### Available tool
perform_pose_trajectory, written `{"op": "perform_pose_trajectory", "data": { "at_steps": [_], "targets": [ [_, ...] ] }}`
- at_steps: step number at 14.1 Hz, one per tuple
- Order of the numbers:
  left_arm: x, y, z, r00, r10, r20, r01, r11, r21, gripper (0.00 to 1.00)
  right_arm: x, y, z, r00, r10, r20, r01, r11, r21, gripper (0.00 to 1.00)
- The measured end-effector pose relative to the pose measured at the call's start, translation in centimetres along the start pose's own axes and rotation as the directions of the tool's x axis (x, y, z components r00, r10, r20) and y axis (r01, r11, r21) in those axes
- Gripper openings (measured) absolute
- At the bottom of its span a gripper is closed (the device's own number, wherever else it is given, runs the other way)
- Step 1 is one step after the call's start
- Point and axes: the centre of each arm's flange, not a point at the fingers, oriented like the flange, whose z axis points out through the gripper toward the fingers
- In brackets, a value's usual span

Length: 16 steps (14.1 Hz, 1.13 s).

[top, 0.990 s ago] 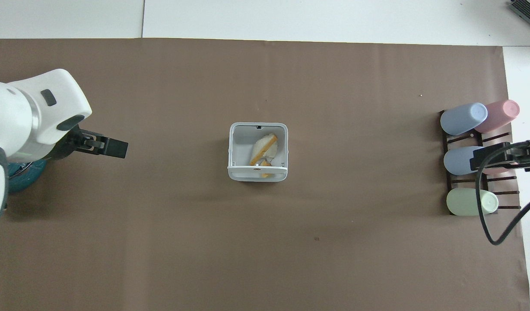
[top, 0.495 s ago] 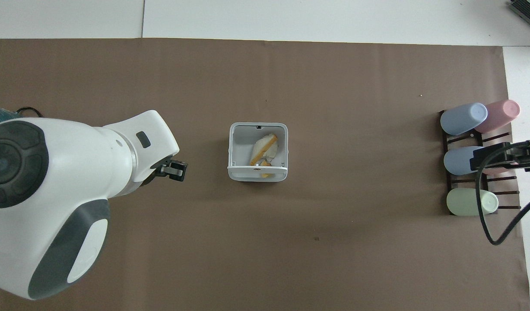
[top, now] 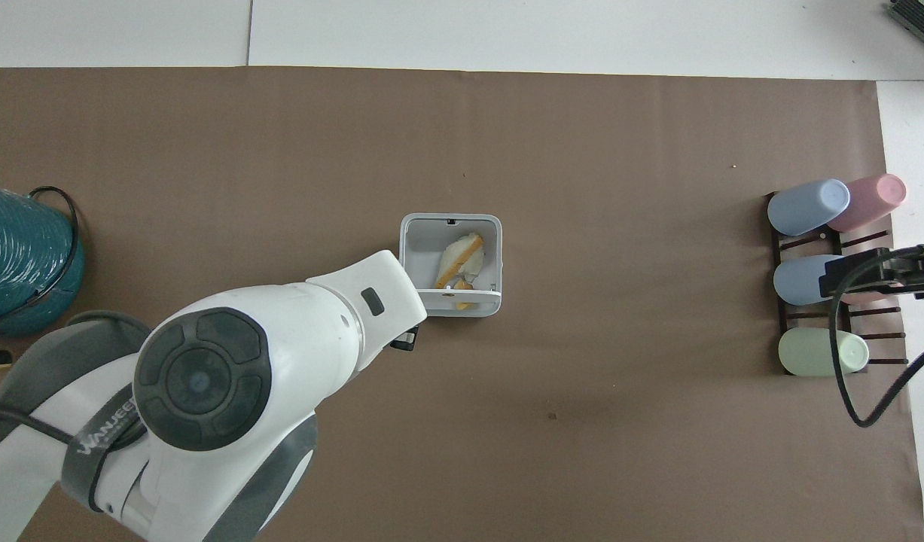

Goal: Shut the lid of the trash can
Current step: 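Push the raised lid down over the can with the left gripper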

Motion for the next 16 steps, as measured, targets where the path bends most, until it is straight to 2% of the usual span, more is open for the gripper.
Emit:
{"op": "perform_pose_trajectory", "data": {
  "at_steps": [5,8,11,16],
  "targets": [
    [0.3,4.4,3.6,1.0,0.001,-0.026,-0.002,1.0,-0.032,0.01,0.0,0.0,0.0,1.0,0.0,0.0,0.0,1.0,0.0,1.0],
    [1.7,4.8,5.4,0.999,-0.006,-0.039,0.004,0.999,-0.039,0.01,0.0,0.0,0.0,1.0,0.0,0.0,0.0,1.0,0.0,1.0],
    [3.7,5.0,5.7,0.997,-0.021,-0.076,0.016,0.998,-0.056,0.01,0.0,0.0,0.0,1.0,0.0,0.0,0.0,1.0,0.0,1.0],
    [5.0,4.7,6.9,0.992,-0.038,-0.116,0.03,0.997,-0.07,0.01,0.0,0.0,0.0,1.0,0.0,0.0,0.0,1.0,0.0,1.0]
  ]
}}
